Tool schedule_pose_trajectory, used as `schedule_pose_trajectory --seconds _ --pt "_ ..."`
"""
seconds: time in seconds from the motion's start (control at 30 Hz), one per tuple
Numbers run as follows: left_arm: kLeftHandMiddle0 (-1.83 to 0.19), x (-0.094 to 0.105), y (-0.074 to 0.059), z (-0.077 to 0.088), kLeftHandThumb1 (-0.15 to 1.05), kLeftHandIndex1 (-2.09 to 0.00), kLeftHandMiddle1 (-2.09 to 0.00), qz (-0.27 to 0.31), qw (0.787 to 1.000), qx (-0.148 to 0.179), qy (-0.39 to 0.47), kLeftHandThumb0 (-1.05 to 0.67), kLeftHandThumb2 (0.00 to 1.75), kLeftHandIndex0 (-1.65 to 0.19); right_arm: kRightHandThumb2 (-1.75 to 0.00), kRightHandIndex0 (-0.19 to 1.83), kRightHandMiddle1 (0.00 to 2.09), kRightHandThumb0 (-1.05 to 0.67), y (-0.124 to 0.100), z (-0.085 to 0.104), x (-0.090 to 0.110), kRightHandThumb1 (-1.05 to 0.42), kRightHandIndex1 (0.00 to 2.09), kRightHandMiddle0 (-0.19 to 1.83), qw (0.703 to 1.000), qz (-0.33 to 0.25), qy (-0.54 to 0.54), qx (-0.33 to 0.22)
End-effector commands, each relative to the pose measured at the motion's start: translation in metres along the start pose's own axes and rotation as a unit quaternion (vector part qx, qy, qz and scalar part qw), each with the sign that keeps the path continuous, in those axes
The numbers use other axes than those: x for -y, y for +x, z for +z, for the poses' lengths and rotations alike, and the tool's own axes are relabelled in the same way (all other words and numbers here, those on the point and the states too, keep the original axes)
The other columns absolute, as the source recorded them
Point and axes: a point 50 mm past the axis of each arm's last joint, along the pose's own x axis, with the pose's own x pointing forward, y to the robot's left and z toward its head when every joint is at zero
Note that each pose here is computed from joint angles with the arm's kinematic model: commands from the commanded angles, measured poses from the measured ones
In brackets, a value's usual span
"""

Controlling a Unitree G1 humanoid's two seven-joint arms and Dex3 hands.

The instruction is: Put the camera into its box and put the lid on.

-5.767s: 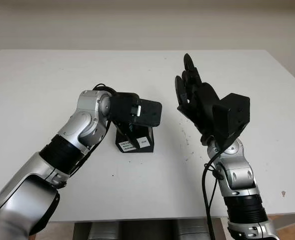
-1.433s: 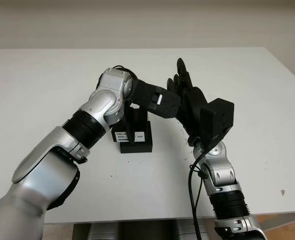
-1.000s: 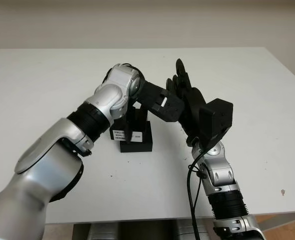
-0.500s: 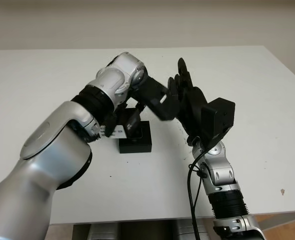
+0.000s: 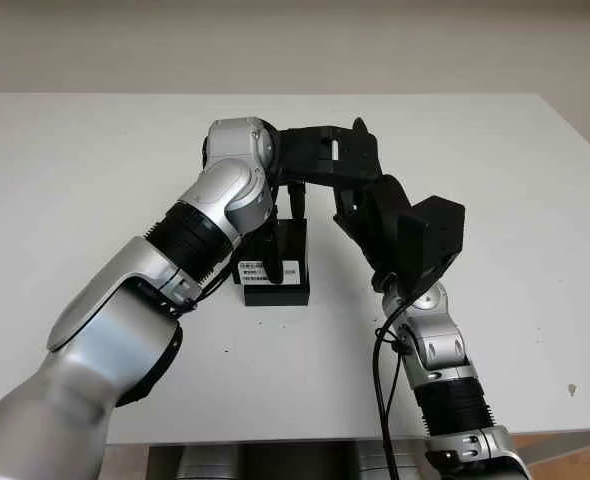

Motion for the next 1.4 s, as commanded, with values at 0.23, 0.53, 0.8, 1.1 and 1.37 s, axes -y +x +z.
schedule_pose_trajectory --seconds 0.23,0.53,0.8,1.1,1.37 --pt "-0.68 0.015 0.002 0.010 0.98 -1.06 -2.04 -0.006 0.999 0.032 -0.044 -0.17 0.40 0.13 -0.62 -0.17 0.05 -0.80 0.005 0.010 0.002 -1.05 0.05 -0.17 1.000 -0.002 -0.002 0.024" --pt "0.19 0.027 -0.001 0.019 1.05 -0.02 -0.02 -0.078 0.995 0.041 0.044 -0.64 0.69 0.19 -0.64 -0.18 0.01 -0.80 0.007 0.021 0.020 -1.05 0.03 -0.19 0.999 -0.025 -0.013 0.033" --pt "0.19 0.023 -0.009 0.018 1.05 0.00 0.00 -0.083 0.992 0.048 0.076 -0.72 0.75 0.19 -0.63 -0.18 0.00 -0.81 0.008 0.025 0.027 -1.05 0.04 -0.19 0.999 -0.033 -0.021 0.036" --pt "0.19 0.020 -0.023 -0.006 1.05 0.00 0.00 -0.019 0.989 0.030 0.144 -0.78 0.65 0.19 -0.63 -0.18 0.00 -0.78 0.006 0.024 0.033 -1.05 0.05 -0.19 0.998 -0.033 -0.021 0.039" --pt "0.19 0.028 -0.045 -0.033 1.05 0.00 0.00 0.139 0.962 0.088 0.217 -1.02 0.57 0.19 -0.63 -0.19 0.00 -0.78 0.005 0.027 0.042 -1.05 0.03 -0.19 0.998 -0.029 -0.028 0.040"
